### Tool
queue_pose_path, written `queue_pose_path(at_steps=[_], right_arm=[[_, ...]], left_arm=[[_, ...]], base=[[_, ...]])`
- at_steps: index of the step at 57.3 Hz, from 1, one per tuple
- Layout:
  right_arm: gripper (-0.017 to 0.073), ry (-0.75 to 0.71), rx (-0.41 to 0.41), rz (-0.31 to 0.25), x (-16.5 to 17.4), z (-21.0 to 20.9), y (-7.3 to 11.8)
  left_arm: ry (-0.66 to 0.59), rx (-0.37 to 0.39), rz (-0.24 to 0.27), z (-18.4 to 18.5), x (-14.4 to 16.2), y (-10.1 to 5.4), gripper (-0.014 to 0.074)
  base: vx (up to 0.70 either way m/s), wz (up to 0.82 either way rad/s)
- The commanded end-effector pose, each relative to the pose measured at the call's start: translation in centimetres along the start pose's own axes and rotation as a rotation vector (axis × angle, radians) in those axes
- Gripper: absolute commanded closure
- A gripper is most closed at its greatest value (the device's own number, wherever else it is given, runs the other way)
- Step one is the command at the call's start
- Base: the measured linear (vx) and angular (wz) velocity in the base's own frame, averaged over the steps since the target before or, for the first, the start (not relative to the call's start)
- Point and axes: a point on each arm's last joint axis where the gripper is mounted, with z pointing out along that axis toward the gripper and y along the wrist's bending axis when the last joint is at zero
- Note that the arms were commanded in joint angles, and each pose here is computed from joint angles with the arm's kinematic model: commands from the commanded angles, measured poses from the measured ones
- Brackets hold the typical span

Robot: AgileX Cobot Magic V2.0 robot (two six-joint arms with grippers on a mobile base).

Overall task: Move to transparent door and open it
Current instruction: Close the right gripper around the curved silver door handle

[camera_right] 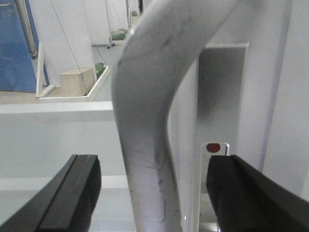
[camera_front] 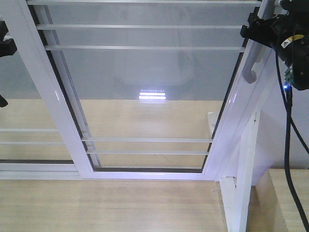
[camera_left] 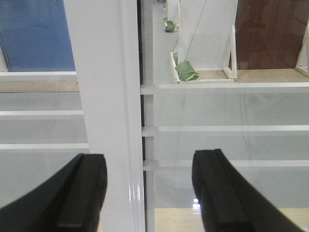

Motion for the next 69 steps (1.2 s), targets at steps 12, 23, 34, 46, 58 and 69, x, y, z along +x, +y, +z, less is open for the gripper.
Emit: queue_pose_path(at_steps=[12,23,34,46,58,69], right_arm=[[0.0195,-0.170,-0.020,-0.009,-3.7,-0.4,0.2],[0.0427,-0.170,-0.043,-0.046,-3.8,-0.6,0.5],[0.0562,-0.171,-0.092,-0.061,-3.8,-0.6,1.5],[0.0549,-0.175,-0.158,-0.066,-3.7,-0.8,4.0],[0.0527,-0.189,-0.225,-0.070,-3.7,-1.1,6.7],[0.0517,-0.188,-0.288,-0.071,-3.5,-1.6,9.2]], left_arm=[[-0.134,-0.004,-0.015,-0.5,-2.5,0.0,0.0080],[-0.131,-0.004,-0.015,-0.5,-2.5,0.0,0.0080],[-0.112,-0.002,-0.015,-0.5,-2.3,-0.1,0.0080],[-0.097,0.000,-0.015,-0.5,-2.1,-0.1,0.0080],[-0.088,0.001,-0.015,-0.5,-2.0,-0.1,0.0080],[-0.088,0.001,-0.015,-0.5,-2.0,-0.1,0.0080]], base=[[0.00,0.00],[0.00,0.00],[0.00,0.00],[0.00,0.00],[0.00,0.00],[0.00,0.00]])
